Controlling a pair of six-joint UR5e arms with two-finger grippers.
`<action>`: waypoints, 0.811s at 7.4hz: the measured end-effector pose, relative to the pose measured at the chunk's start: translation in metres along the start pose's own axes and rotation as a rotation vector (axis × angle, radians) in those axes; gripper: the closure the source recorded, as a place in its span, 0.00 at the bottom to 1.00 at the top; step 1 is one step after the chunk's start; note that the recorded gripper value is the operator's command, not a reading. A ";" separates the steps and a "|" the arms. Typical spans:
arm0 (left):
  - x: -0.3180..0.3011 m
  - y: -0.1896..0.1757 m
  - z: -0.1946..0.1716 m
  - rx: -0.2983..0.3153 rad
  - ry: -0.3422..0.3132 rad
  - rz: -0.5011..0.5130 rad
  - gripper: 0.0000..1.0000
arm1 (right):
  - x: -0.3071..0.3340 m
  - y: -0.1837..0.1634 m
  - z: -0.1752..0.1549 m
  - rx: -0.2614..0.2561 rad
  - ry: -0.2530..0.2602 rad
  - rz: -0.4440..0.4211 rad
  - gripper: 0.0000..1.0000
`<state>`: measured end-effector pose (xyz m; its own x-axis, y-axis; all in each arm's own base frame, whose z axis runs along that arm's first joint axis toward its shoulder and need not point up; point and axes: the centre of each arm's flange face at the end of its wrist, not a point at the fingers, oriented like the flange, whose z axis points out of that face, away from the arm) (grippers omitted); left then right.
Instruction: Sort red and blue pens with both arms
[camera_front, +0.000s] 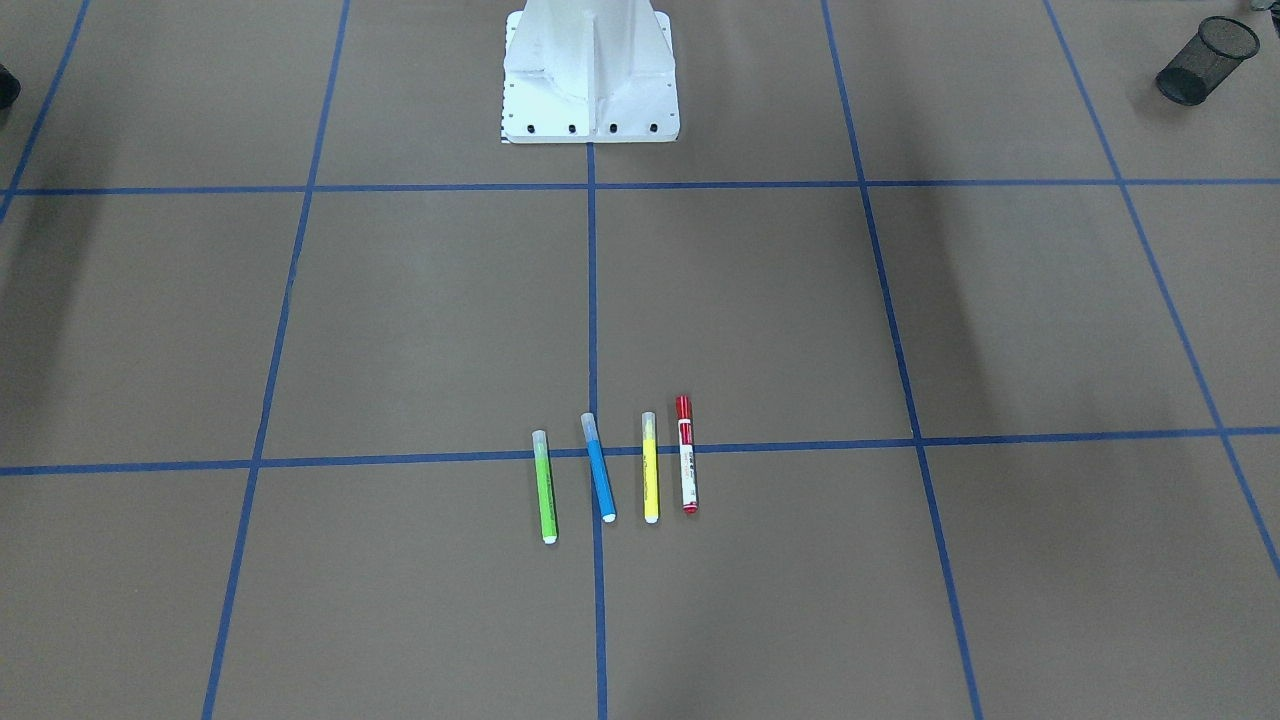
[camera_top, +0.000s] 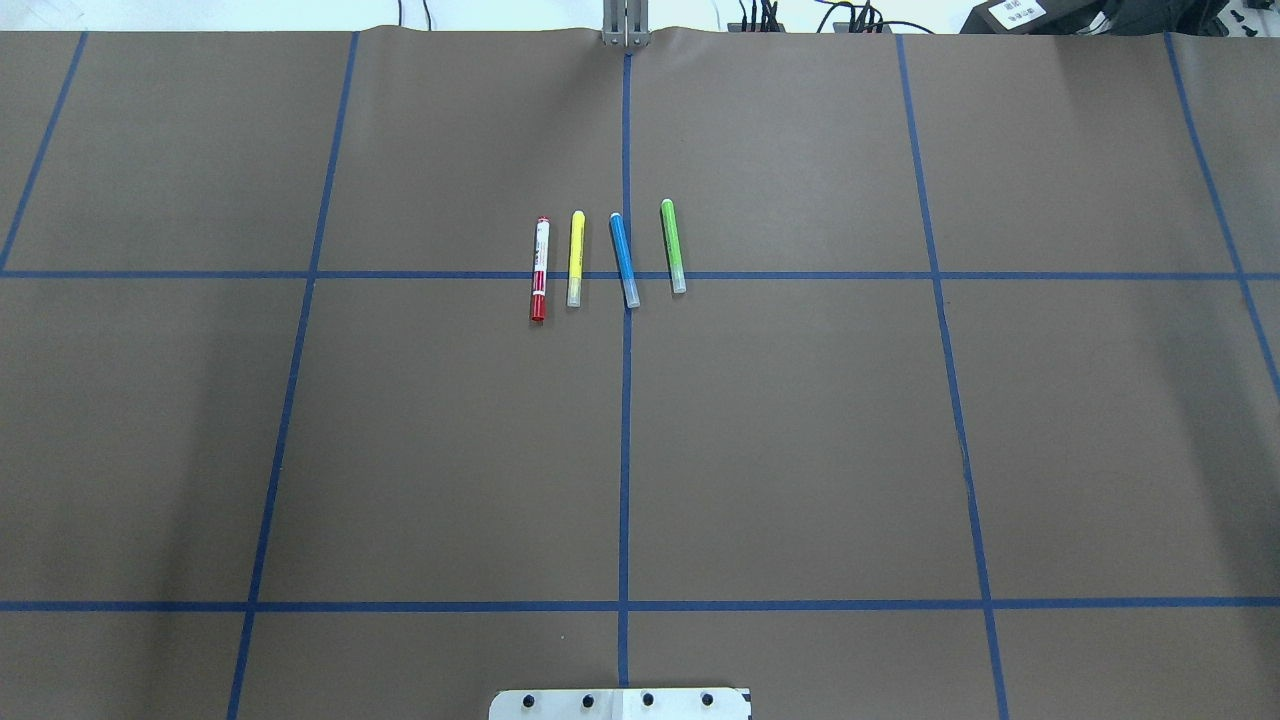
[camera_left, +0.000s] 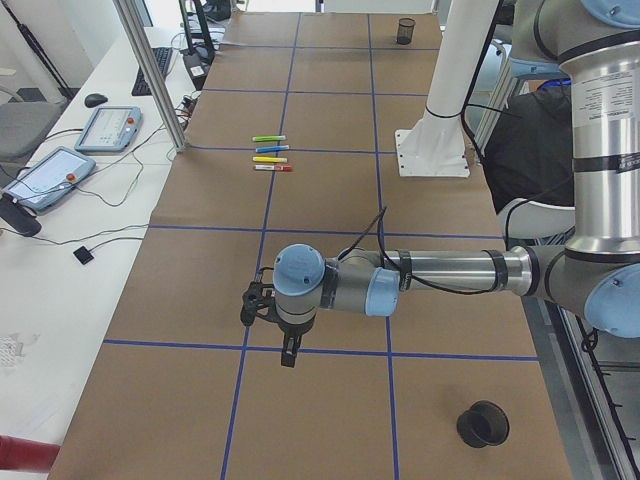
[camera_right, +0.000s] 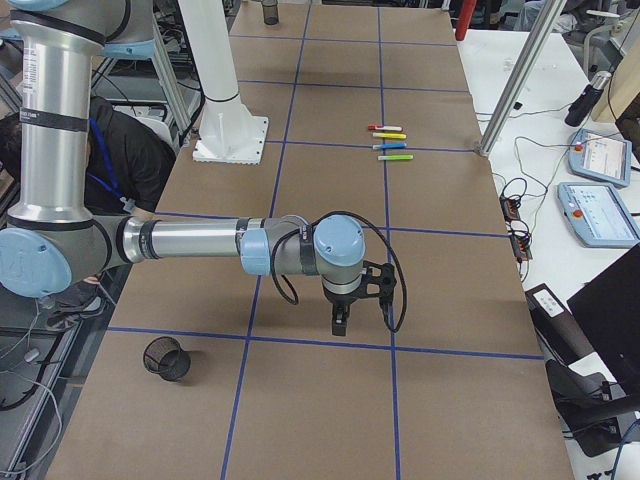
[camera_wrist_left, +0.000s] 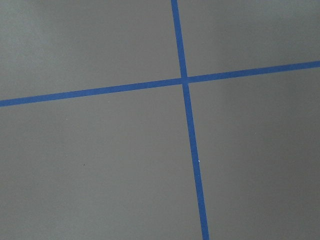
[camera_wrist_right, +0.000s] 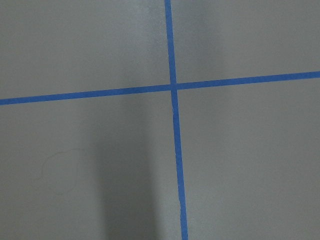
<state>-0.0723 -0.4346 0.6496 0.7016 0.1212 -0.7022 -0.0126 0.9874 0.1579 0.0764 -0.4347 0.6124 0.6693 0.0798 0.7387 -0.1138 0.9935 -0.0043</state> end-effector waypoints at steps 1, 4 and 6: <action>-0.001 0.000 0.001 -0.001 0.000 -0.001 0.00 | 0.000 0.000 0.000 -0.001 -0.001 0.000 0.00; -0.002 0.001 0.001 -0.003 -0.001 -0.001 0.00 | 0.001 0.000 0.001 -0.002 0.002 0.000 0.00; 0.001 -0.002 -0.002 0.005 -0.002 0.007 0.00 | 0.002 0.000 0.001 -0.003 0.002 0.000 0.00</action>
<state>-0.0725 -0.4359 0.6473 0.7029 0.1280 -0.6997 -0.0140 0.9860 0.1662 0.0765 -0.4345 0.6146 0.6709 0.0797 0.7373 -0.1113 0.9938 -0.0061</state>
